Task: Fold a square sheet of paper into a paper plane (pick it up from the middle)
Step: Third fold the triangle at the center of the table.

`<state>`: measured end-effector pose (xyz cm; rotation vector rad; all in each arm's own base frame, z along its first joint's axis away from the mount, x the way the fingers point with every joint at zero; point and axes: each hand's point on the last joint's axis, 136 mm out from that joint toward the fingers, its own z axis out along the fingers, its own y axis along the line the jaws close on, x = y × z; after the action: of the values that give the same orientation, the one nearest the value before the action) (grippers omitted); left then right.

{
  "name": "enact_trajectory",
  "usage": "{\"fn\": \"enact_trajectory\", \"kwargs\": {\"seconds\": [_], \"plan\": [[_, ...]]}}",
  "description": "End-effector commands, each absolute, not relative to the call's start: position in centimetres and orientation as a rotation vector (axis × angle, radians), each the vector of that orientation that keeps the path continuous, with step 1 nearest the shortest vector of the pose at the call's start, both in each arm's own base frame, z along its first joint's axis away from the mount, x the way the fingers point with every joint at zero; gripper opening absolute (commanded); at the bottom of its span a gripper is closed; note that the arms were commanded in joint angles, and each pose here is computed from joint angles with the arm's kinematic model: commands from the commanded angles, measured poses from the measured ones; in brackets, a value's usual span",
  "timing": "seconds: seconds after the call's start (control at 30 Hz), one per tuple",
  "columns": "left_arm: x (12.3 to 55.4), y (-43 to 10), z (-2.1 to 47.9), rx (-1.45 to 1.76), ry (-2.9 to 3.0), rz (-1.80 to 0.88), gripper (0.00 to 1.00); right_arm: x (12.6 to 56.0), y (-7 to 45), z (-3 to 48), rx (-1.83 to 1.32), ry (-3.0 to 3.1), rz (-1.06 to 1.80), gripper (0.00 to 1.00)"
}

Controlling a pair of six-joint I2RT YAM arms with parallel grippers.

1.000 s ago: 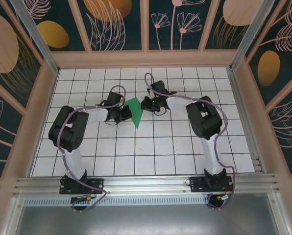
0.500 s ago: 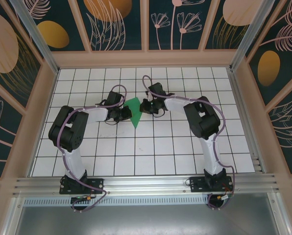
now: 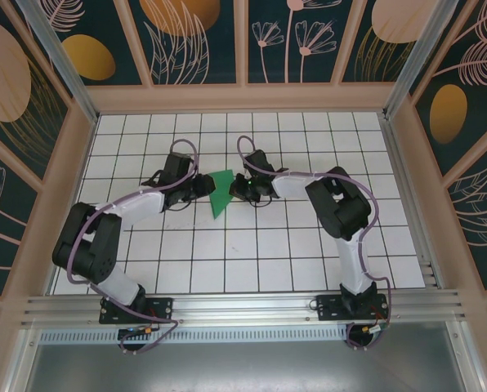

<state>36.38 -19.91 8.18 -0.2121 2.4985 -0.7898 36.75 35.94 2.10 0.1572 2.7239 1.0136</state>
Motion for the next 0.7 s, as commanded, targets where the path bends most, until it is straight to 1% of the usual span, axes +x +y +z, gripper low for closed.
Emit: {"fn": "enact_trajectory", "kwargs": {"seconds": [0.0,0.1,0.3,0.5,0.67], "plan": [[34.8,-21.6,9.0,-0.220,2.471,-0.970,0.32,35.9,35.1,1.5,0.257,2.758,0.967,0.11],[33.5,-23.0,8.9,-0.220,2.474,-1.063,0.30,35.8,35.1,1.3,0.272,2.761,0.973,0.11],[32.2,-23.9,6.0,-0.246,2.554,-1.081,0.23,35.8,35.4,1.0,0.275,2.768,0.990,0.11],[32.6,-22.7,3.3,-0.315,2.617,-0.948,0.18,35.8,35.4,1.0,0.273,2.769,0.999,0.11],[32.1,-21.8,1.5,-0.349,2.662,-0.880,0.14,36.1,36.0,2.3,0.209,2.740,1.038,0.11]]}}
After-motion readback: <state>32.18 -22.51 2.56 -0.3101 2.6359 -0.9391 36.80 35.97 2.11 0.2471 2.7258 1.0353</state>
